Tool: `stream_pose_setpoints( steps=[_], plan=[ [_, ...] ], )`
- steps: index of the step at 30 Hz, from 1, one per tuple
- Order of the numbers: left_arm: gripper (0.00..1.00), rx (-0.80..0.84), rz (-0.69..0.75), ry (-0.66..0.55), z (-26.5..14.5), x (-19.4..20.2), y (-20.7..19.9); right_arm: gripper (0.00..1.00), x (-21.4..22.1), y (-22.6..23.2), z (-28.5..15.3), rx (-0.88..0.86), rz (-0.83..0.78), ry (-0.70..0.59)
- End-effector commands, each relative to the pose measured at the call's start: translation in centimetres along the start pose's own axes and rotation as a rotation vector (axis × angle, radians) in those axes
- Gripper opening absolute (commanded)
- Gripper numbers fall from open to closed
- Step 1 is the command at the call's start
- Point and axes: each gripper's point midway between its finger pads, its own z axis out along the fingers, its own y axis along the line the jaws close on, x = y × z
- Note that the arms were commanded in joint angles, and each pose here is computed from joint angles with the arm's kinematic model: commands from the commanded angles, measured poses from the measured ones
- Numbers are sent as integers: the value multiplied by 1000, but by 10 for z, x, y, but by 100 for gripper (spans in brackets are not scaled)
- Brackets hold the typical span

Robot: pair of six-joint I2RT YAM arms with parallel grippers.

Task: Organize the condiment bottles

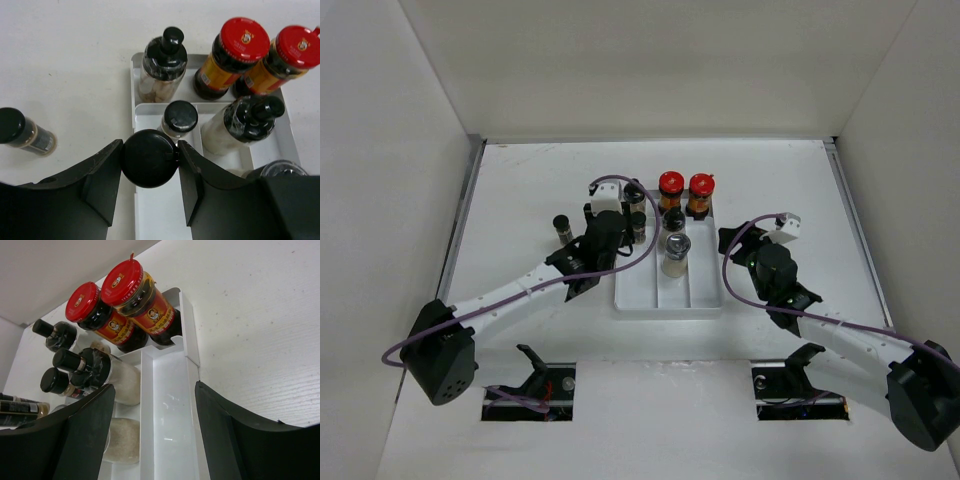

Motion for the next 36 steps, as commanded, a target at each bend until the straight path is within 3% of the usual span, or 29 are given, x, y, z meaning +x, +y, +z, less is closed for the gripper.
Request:
stream_pose_setpoints(
  steps=[1, 10, 24, 27, 32, 36],
  plan=[
    [28, 5, -4, 21, -5, 11, -4, 72, -17, 15, 0, -48, 29, -51],
    [28, 71, -8, 46, 7, 38, -36, 72, -17, 14, 0, -46, 26, -51],
    [33, 54, 33, 107, 23, 71, -38, 72, -17, 16, -1, -51, 28, -50],
    [40, 50, 36, 113, 23, 76, -37, 72, -18, 17, 0, -52, 27, -51],
    [63, 45, 23, 92, 17, 67, -33, 73, -17, 16, -1, -51, 30, -50],
    [71, 42, 10, 52, 10, 49, -29, 77, -16, 15, 1, -45, 23, -47]
  ],
)
